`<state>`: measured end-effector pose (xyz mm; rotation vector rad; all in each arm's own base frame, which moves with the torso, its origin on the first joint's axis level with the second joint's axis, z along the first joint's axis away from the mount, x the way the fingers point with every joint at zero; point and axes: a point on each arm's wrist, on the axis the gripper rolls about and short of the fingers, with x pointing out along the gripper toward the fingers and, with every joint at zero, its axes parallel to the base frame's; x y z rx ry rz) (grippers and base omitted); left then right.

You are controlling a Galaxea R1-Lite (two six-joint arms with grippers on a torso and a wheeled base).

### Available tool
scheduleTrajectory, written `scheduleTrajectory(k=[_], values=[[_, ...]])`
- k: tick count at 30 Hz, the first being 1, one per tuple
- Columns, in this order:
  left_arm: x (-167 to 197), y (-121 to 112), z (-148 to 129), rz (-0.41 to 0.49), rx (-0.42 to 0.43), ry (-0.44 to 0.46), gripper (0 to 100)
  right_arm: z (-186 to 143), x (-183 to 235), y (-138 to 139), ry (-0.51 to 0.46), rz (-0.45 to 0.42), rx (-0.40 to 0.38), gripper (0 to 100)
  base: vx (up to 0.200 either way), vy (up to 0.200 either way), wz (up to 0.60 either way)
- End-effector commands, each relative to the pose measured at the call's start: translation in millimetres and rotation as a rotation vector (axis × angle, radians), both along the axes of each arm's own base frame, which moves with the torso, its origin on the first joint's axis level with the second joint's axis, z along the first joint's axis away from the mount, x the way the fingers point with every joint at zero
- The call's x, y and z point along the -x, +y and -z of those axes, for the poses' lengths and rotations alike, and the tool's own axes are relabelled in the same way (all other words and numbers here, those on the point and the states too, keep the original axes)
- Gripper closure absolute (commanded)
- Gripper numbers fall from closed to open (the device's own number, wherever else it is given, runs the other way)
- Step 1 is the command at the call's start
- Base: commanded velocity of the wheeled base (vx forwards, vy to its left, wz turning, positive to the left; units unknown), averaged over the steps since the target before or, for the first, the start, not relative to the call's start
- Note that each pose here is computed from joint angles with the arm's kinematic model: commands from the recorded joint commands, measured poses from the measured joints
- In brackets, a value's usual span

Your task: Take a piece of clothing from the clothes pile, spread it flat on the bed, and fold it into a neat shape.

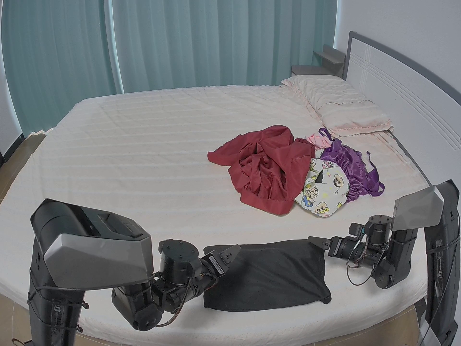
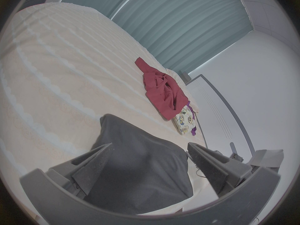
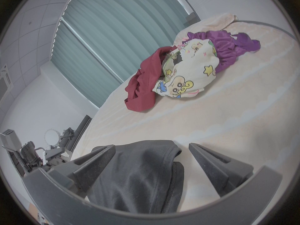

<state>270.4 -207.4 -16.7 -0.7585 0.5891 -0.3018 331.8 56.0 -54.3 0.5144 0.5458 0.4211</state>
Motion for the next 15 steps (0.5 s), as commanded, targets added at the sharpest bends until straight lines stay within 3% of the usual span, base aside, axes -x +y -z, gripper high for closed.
scheduleTrajectory(k=[1,4,5,15], values=[[2.6,-5.2,7.0,0.016,-0.010,0.011,0,16.1,-6.8,4.6,0.031,-0.006,0.002,0,0.000,0.000,0.00],[2.9,-5.0,7.1,0.016,-0.011,0.012,0,16.9,-8.3,5.4,0.041,-0.007,0.000,0,0.000,0.000,0.00],[2.9,-5.0,7.1,0.016,-0.011,0.012,0,17.0,-9.2,6.0,0.039,-0.007,-0.001,100,0.000,0.000,0.00],[0.7,-6.1,18.1,0.015,-0.028,0.029,0,11.3,-16.2,3.4,0.015,0.059,-0.027,100,0.000,0.000,0.00]])
